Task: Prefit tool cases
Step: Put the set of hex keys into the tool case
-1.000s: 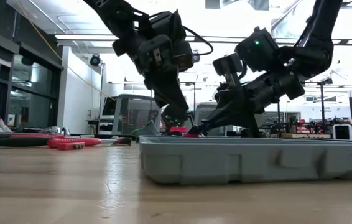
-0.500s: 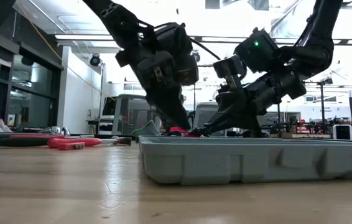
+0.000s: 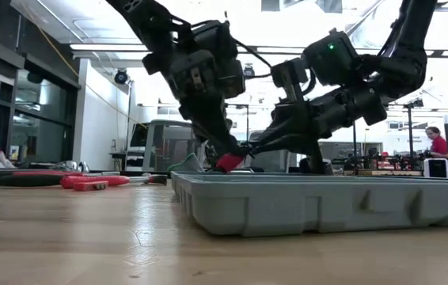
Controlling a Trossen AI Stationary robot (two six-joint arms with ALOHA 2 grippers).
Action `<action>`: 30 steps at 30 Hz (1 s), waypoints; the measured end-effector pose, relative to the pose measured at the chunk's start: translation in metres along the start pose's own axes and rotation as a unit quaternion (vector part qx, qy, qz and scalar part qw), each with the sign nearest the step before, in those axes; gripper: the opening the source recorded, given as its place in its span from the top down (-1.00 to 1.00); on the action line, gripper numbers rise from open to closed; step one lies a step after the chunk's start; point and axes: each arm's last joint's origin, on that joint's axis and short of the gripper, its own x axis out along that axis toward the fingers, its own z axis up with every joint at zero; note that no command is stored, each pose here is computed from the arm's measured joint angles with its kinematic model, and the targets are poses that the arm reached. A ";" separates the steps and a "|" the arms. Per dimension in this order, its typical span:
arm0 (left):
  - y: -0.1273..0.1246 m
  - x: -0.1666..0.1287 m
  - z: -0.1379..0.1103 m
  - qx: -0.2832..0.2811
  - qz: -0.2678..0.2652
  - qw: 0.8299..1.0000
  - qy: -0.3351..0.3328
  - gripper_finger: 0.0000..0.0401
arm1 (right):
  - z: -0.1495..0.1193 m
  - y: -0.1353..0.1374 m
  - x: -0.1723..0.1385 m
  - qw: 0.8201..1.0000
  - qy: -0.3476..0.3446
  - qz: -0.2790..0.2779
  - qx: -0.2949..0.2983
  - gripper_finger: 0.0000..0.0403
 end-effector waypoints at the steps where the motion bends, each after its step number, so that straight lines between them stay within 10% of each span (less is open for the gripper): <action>1: 0.000 -0.004 0.001 -0.001 0.002 1.000 -0.001 1.00 | 0.000 0.000 0.000 1.000 0.000 0.000 0.002 1.00; 30: 0.008 -0.006 -0.002 0.003 0.004 1.000 0.006 1.00 | -0.006 0.015 0.009 1.000 -0.029 0.004 -0.006 1.00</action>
